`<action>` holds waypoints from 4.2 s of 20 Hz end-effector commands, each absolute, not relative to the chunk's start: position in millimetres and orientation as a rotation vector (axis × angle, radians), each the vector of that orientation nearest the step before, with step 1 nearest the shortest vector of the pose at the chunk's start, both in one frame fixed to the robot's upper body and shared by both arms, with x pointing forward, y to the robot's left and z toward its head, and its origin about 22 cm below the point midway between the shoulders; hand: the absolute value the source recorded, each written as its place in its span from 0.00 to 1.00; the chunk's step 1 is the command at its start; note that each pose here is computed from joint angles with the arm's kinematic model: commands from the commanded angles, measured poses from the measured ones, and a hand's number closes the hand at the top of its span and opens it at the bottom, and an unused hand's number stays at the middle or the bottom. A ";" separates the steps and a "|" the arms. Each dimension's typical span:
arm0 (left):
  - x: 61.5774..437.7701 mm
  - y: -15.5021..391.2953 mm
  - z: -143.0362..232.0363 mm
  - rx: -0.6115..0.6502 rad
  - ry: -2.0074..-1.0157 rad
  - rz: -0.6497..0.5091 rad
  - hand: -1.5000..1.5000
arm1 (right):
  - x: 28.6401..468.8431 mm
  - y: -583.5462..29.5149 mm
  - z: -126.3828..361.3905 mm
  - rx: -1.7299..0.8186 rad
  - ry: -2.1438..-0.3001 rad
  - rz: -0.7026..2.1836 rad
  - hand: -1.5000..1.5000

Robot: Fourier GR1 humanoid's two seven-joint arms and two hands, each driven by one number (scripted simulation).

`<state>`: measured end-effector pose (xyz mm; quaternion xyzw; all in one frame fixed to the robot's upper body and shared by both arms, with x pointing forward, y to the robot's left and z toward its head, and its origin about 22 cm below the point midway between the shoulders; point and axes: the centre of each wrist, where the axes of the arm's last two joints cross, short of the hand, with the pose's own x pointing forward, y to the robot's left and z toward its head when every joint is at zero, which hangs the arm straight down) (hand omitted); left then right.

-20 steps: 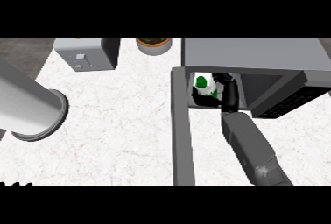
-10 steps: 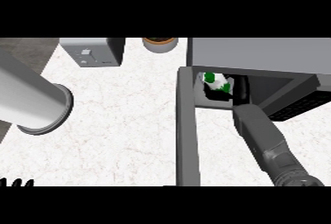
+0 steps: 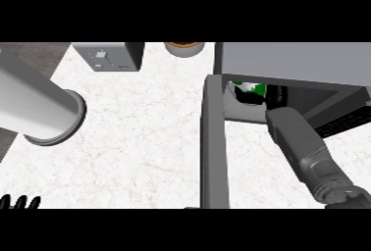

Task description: Pick up the milk, place it into the microwave and close the microwave

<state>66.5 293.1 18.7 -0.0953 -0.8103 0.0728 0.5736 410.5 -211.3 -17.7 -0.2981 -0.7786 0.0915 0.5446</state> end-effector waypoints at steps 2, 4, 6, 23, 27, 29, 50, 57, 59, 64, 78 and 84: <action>62.3 296.3 11.8 -0.223 -1.894 0.176 0.00 | 420.3 -231.9 1.3 -0.711 -1.912 0.100 1.00; 70.6 296.1 14.6 -0.226 -1.902 0.160 0.00 | 420.6 -212.9 -0.8 -0.723 -1.943 0.099 1.00; 68.9 294.8 14.6 -0.220 -1.903 0.163 0.00 | 425.4 -228.1 9.6 -0.809 -1.955 0.109 1.00; 80.6 295.6 14.9 -0.259 -1.907 0.124 0.00 | 383.8 -291.6 -40.2 -1.449 -1.415 0.109 0.00; 85.7 297.3 15.6 -0.265 -1.907 0.095 0.00 | 382.6 -283.9 -44.4 -1.519 -1.386 0.182 0.00; 90.7 297.8 10.5 -0.265 -1.908 0.094 0.00 | 383.2 -278.1 -45.5 -1.516 -1.368 0.194 0.00; 88.3 304.8 7.5 -0.239 -1.924 0.088 0.00 | 416.1 -163.7 -10.4 -0.733 -1.793 0.351 0.00; 82.4 303.1 7.3 -0.226 -1.911 0.095 0.00 | 402.9 -177.1 -30.7 -0.490 -1.843 0.221 0.00; 74.1 305.0 1.8 -0.253 -1.892 0.111 0.00 | 393.0 -168.5 -44.4 -0.445 -1.829 0.183 0.00; 70.3 305.4 3.4 -0.205 -1.900 0.121 0.00 | 375.7 -185.9 -67.5 -0.328 -1.815 0.160 0.00; 69.2 292.5 6.3 -0.218 -1.842 0.073 0.00 | 320.4 -220.3 -121.7 -0.114 -1.853 0.085 0.00; 71.0 283.8 17.0 -0.205 -1.809 0.011 0.00 | 278.4 -213.0 -152.0 -0.051 -1.830 0.114 0.00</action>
